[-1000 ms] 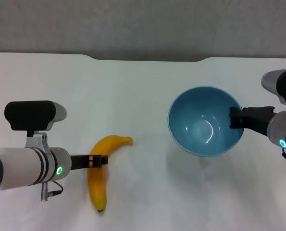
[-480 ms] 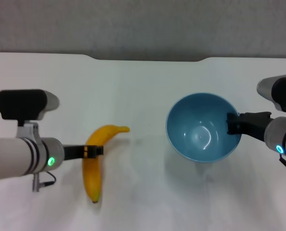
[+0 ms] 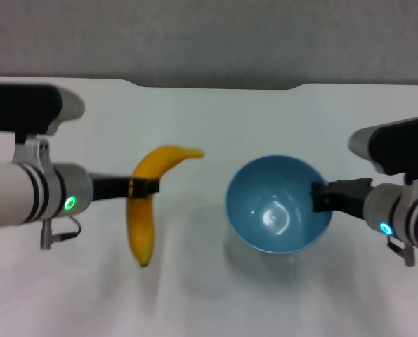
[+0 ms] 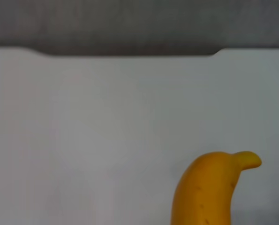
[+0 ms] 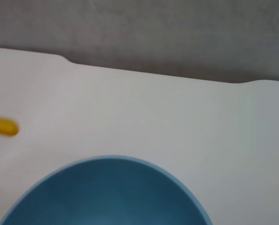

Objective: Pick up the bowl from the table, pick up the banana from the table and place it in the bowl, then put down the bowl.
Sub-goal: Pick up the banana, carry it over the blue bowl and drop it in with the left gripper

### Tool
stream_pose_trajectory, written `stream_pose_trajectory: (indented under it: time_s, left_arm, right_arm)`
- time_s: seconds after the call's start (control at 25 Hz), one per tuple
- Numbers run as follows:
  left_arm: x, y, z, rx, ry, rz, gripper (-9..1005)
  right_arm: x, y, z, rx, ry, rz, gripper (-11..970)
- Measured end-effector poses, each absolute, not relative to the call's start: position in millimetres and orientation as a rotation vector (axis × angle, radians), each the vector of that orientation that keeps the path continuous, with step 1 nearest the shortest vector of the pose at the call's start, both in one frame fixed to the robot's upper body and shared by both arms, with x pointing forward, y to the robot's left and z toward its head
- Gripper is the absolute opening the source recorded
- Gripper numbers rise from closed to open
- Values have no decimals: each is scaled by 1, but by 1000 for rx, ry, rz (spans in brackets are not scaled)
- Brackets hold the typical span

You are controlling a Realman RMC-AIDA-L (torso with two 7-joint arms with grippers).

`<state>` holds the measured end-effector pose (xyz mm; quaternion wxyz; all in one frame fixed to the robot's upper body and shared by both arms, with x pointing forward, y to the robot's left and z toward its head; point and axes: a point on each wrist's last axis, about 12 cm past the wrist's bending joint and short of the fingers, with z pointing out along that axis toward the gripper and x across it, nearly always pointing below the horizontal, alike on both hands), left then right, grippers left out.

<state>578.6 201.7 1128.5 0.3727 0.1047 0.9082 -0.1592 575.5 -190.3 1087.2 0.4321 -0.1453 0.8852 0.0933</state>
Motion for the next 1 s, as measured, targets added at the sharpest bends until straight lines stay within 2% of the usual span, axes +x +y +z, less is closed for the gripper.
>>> stream_pose_trajectory:
  time_s: [0.32, 0.52, 0.8, 1.0]
  left_arm:
    - [580, 177, 1160, 346, 2257, -523, 540]
    - [584, 169, 1170, 356, 2217, -586, 540]
    - [587, 159, 1180, 376, 2137, -669, 540]
    - [587, 160, 1173, 358, 2119, -689, 541]
  right_arm:
    - [580, -168, 1087, -426, 2206, 284, 78]
    - [580, -154, 1090, -477, 2185, 309, 79]
    - [579, -139, 1089, -512, 2175, 359, 80]
    - [576, -129, 1093, -554, 2155, 378, 81]
